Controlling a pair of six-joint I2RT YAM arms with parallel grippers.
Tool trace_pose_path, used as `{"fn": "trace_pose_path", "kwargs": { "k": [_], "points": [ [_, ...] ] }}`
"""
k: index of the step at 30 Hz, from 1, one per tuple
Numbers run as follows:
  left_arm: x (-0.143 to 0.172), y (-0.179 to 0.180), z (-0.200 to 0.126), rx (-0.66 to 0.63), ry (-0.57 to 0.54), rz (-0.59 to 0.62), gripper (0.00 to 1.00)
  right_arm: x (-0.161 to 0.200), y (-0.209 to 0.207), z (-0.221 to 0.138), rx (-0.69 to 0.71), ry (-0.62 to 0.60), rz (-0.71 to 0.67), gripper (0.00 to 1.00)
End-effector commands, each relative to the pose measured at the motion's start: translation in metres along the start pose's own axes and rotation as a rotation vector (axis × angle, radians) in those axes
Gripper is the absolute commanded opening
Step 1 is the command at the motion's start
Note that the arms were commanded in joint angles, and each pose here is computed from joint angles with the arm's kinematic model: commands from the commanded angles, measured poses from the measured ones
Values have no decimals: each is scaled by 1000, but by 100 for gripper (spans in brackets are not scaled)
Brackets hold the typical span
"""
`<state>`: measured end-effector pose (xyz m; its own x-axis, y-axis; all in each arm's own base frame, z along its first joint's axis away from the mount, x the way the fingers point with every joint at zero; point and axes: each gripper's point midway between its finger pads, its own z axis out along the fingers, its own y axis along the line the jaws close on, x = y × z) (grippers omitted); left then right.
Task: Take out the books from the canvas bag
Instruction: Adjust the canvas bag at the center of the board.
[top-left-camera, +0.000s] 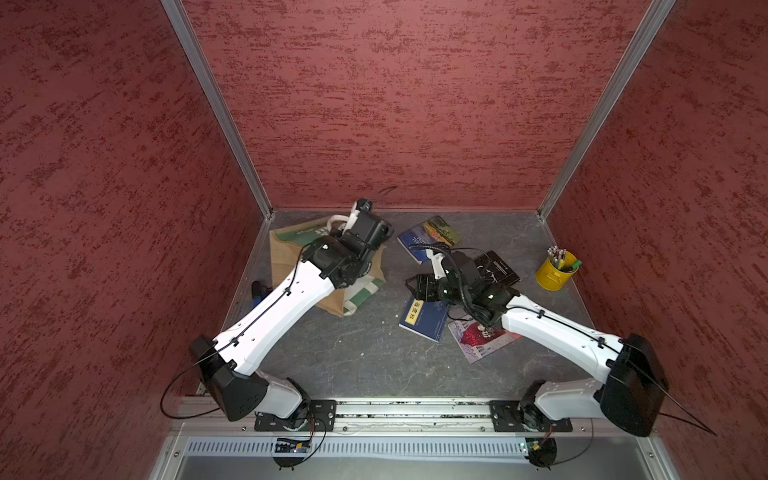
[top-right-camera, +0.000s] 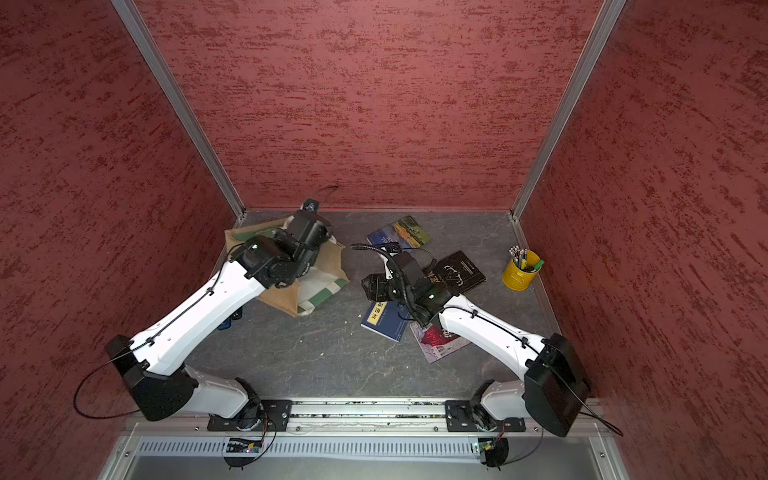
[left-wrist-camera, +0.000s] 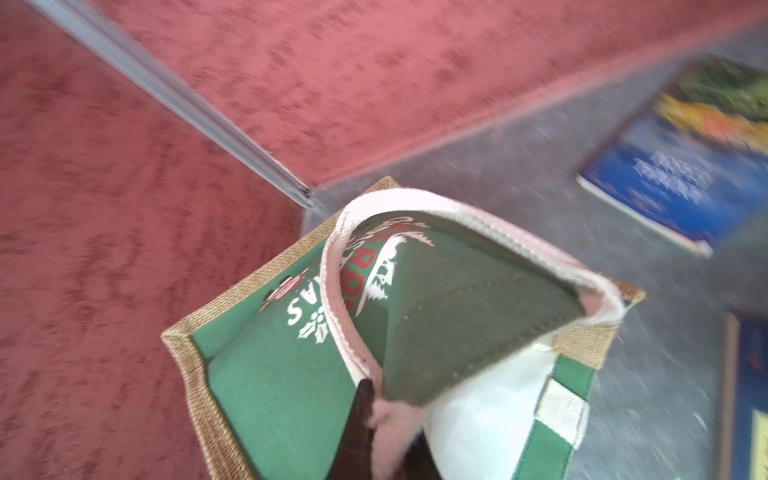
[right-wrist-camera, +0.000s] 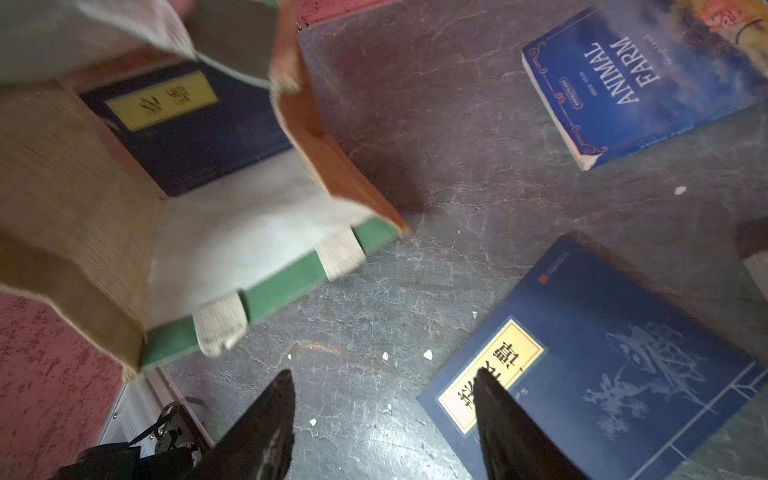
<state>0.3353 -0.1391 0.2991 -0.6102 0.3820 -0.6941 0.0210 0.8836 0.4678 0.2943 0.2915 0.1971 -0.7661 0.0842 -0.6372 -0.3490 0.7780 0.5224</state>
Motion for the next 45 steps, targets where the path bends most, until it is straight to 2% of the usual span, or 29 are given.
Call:
{"fn": "trace_pose_path", "kwargs": {
  "k": [1, 4, 7, 10, 13, 18, 21, 24, 29, 36, 40, 45],
  "points": [
    [47, -40, 10, 2, 102, -25, 0, 6, -4, -1, -13, 8, 24, 69],
    [92, -59, 20, -17, 239, -4, 0, 12, -9, 2, -14, 25, 38, 69],
    [110, -62, 20, -57, 310, -2, 0, 18, -12, 6, -19, 49, 48, 69],
    [102, -65, 16, -27, 291, -20, 0, 21, -14, 11, -27, 69, 52, 69],
    [82, -75, 8, 94, 228, -89, 0, 25, -12, 19, -46, 96, 53, 69],
    [52, -73, -12, 338, 166, -337, 0, 26, -3, 37, -89, 141, 41, 69],
    [53, -57, -16, 425, 171, -488, 0, 20, 5, 45, -121, 141, 35, 69],
    [63, -43, -16, 473, 180, -578, 0, 15, 16, 54, -171, 144, 39, 69],
    [76, -28, -16, 477, 214, -604, 0, 10, 29, 69, -234, 156, 79, 69],
    [70, -33, -14, 499, 223, -658, 0, 3, 40, 75, -276, 163, 94, 68],
    [65, -39, -13, 520, 230, -704, 0, 4, 40, 72, -240, 169, 67, 68],
    [63, -49, -13, 559, 252, -725, 0, 14, 30, 79, -195, 207, 137, 68]
  ]
}}
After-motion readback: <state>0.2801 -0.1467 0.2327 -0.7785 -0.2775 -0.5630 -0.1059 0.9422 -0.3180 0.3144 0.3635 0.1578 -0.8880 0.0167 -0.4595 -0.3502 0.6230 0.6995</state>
